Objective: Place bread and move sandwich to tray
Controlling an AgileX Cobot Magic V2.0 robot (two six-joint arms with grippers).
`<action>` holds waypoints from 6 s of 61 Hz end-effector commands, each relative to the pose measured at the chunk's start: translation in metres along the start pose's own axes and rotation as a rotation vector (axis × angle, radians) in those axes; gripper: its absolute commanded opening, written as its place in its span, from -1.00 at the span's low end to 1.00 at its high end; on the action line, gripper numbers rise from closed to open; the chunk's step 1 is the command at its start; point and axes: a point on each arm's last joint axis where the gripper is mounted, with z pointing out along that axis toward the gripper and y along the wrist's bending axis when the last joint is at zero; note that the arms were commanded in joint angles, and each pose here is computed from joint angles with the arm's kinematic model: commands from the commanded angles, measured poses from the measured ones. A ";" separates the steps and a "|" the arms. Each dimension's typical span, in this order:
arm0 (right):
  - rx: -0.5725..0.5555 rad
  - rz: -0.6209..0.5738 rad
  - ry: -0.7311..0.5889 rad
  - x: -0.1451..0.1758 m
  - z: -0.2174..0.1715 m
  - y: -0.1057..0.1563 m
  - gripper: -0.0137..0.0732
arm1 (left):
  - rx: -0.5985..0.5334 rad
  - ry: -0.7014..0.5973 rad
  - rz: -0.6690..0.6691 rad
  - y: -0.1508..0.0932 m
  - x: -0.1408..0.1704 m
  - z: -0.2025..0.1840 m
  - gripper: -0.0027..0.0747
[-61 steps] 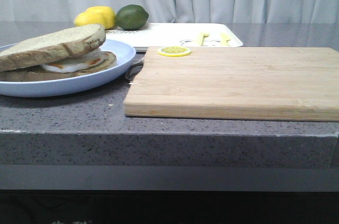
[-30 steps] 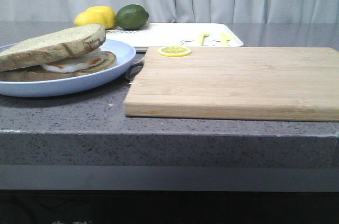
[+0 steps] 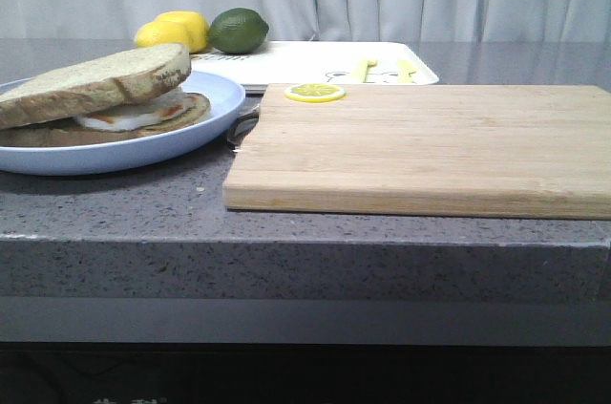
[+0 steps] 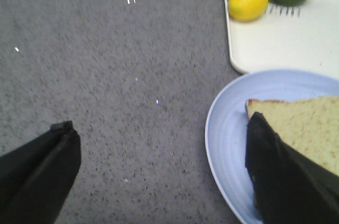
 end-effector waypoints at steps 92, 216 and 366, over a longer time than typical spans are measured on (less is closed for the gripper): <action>0.003 0.001 -0.111 -0.016 -0.002 0.000 -0.88 | 0.157 0.363 -0.073 -0.017 -0.040 0.092 -0.98; 0.000 0.009 -0.100 -0.014 -0.002 0.000 -0.88 | 0.677 0.255 -0.326 -0.081 -0.158 0.297 -0.97; 0.001 0.009 -0.070 -0.011 -0.001 0.000 -0.88 | 0.089 0.159 0.070 -0.035 -0.134 0.028 -0.98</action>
